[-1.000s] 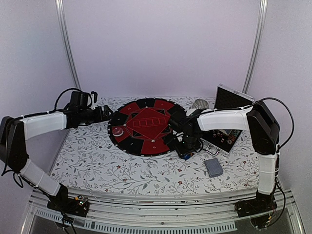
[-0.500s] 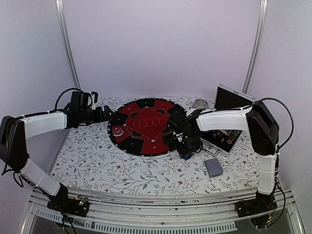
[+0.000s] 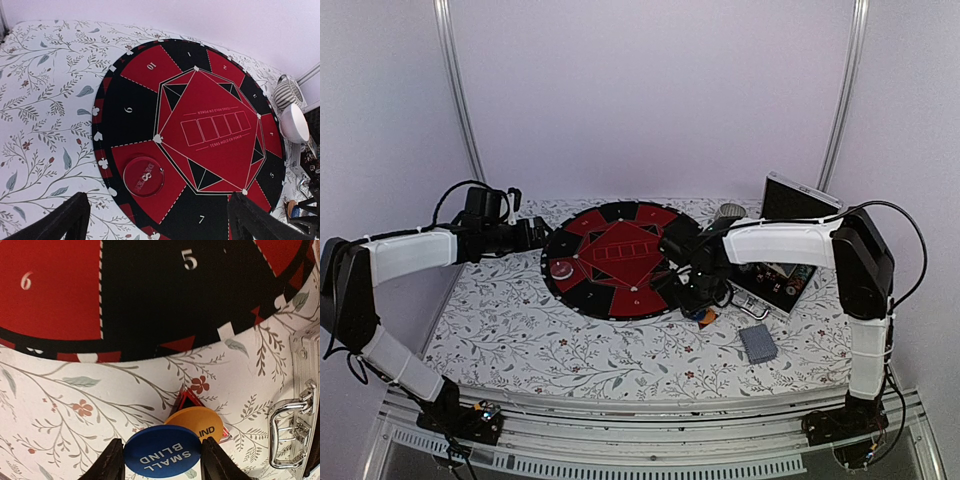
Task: Distribute texas hold em gaming equipment
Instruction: Pick up the small blind button from the center of the board, then place the small blind button at position5.
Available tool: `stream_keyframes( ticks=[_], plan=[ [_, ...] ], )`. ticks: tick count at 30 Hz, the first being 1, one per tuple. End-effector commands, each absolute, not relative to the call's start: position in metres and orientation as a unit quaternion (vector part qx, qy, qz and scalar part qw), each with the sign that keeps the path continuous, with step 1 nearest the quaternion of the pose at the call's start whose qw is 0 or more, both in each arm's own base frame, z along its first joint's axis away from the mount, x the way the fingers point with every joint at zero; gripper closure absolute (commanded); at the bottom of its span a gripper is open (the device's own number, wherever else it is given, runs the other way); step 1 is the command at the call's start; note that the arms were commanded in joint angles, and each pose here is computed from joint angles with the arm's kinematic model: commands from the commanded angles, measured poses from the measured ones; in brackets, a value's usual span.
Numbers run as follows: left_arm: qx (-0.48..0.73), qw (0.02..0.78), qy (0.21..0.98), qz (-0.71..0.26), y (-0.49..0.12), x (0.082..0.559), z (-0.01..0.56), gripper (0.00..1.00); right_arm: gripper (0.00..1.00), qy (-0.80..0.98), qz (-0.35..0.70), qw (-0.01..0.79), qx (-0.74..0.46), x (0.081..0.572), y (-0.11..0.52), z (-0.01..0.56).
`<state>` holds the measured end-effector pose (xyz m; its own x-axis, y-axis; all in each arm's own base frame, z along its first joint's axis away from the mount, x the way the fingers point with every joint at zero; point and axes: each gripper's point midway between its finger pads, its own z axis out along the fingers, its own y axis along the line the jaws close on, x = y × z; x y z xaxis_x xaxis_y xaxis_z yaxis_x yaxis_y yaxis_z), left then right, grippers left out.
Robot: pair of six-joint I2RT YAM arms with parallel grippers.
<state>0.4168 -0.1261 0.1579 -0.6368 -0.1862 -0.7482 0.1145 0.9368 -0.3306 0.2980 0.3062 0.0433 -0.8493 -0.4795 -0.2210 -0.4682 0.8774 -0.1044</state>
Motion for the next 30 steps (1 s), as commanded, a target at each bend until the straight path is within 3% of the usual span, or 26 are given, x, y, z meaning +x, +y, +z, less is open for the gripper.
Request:
stream_keyframes(
  ticks=[1,7,14,30],
  plan=[
    [-0.009,0.437,0.881,-0.180,-0.131,0.419,0.171,0.02,0.62,0.950,0.035,0.182,-0.251,0.320,0.335,0.094],
    [-0.004,0.439,0.880,-0.180,-0.131,0.417,0.175,0.02,0.62,0.936,0.055,0.223,-0.265,0.364,0.354,0.116],
    [-0.002,0.446,0.879,-0.171,-0.126,0.410,0.183,0.02,0.63,0.935,0.054,0.230,-0.264,0.404,0.362,0.096],
    [0.002,0.446,0.879,-0.166,-0.123,0.407,0.184,0.02,0.63,0.955,0.016,0.152,-0.255,0.400,0.351,0.018]
  ],
)
